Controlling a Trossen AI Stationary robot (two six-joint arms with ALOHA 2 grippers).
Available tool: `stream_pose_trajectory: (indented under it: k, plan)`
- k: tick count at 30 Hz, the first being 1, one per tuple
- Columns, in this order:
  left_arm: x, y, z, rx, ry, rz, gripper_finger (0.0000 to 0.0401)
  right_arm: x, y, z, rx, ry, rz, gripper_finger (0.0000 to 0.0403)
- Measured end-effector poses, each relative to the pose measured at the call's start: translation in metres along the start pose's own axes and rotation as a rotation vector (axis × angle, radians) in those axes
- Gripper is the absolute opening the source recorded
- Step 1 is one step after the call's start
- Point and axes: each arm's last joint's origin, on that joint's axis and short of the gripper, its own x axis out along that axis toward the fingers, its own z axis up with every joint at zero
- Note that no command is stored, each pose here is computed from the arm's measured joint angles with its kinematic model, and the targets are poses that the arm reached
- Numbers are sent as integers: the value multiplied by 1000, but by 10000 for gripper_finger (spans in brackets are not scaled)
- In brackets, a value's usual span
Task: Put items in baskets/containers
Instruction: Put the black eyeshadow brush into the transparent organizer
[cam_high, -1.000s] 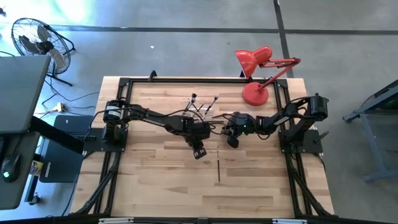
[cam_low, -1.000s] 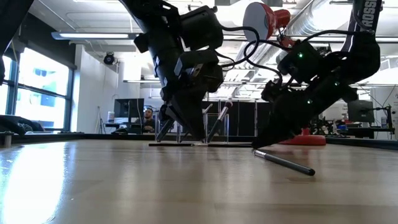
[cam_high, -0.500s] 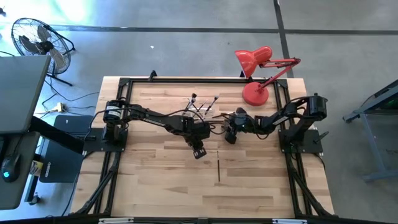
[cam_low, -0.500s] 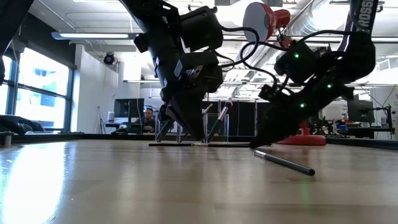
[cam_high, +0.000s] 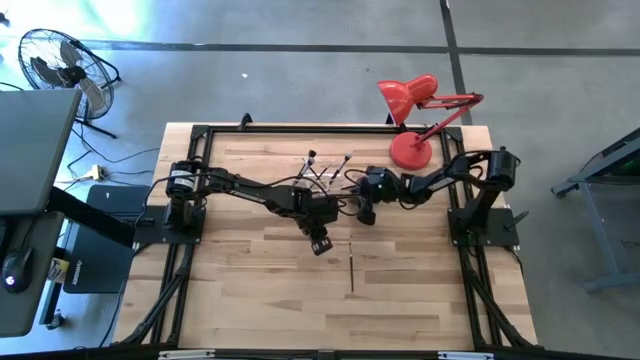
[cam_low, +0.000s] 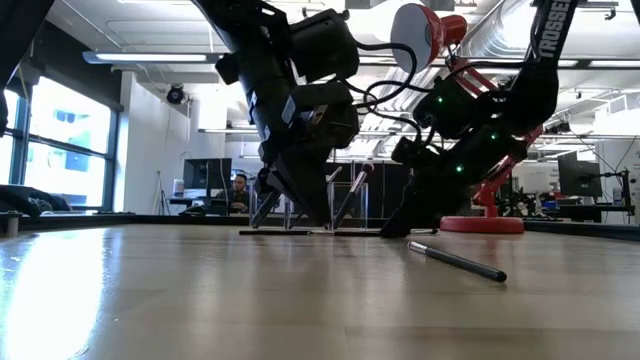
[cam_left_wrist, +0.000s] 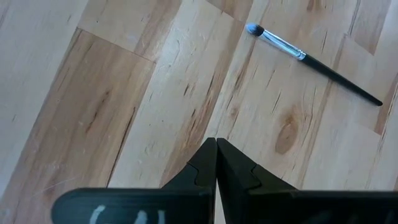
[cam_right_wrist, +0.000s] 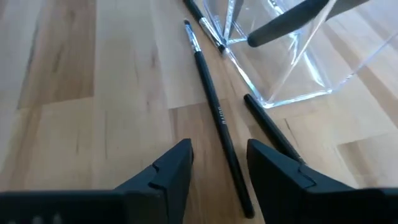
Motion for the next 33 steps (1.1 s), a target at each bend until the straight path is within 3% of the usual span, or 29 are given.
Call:
stream_pose_trajectory:
  k: [5, 12, 22, 33]
  plan:
    - [0, 0, 0, -1, 3, 1, 1, 0, 3, 0, -1, -1, 22, 108]
    - [0, 0, 0, 0, 5, 1, 1, 0, 11, -1, 33, 10, 128, 12]
    - [0, 4, -9, 19, 87, 43, 1, -2, 58, -1, 2, 24, 277, 8]
    - [-1, 8, -16, 20, 169, 66, 1, -9, 104, -6, 44, 1, 228, 6]
